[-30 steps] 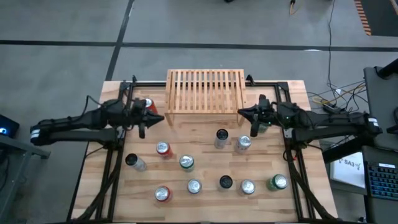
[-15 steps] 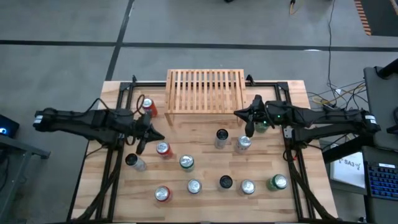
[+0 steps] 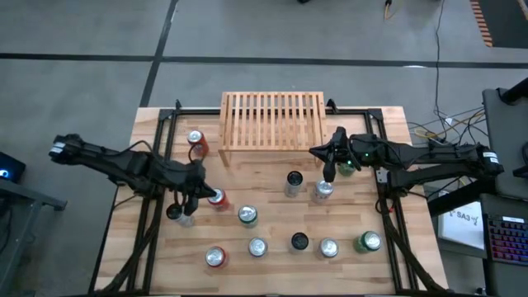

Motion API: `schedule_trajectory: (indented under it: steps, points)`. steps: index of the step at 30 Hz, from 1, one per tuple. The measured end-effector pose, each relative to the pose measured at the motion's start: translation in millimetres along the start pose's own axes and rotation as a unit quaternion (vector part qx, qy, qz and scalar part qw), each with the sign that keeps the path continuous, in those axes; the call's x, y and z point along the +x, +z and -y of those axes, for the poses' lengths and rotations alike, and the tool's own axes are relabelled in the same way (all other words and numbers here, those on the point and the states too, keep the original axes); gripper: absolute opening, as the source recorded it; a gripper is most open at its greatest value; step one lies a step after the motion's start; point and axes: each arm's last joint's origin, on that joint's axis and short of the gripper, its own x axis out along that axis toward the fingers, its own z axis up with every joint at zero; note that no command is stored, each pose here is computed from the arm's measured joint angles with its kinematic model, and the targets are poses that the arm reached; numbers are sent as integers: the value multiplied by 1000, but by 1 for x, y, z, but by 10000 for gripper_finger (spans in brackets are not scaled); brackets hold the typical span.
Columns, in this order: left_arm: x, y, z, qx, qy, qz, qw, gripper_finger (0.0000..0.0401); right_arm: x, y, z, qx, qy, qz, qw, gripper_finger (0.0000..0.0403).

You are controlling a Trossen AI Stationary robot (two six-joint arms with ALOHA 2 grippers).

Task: Place canned beverage on shelf
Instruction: Put the middle red soda can on the shelf

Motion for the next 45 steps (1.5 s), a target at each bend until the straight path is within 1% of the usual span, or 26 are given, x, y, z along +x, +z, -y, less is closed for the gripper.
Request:
schedule_trajectory:
  steps: [8,18,20,22,25,30,32,34,37,40,42,45]
  points:
    - [1,3,4,4,21,-36,999,0,0,0,0,-1,0,-1,1000,9]
    - [3,6,6,5,21,-42,999,1,0,-1,0,-2,-1,-1,1000,9]
    - [6,5,6,4,14,-53,998,9,0,-1,0,-2,0,-1,1000,9]
    - [10,4,8,4,0,-69,998,26,0,-1,0,-3,-1,-1,1000,9]
    - [15,3,9,6,-2,-86,996,66,0,-1,0,-3,0,-1,1000,9]
    - [24,1,10,29,1,-104,994,162,0,-1,0,-2,-1,-2,1000,9]
    - [27,1,9,36,12,-105,994,205,0,-1,0,-2,-1,-2,1000,9]
    - [30,0,8,40,35,-101,993,244,0,-1,0,-2,-1,-2,1000,9]
    - [33,0,7,43,55,-99,993,291,0,-1,0,-2,-1,-3,1000,9]
    - [35,-1,7,47,59,-107,991,315,0,-1,0,-2,-1,-3,1000,9]
    - [36,-2,6,47,62,-111,991,319,0,-1,0,-2,-1,-3,1000,9]
    - [35,-3,4,47,81,-118,989,318,0,-1,0,-2,-1,-3,1000,9]
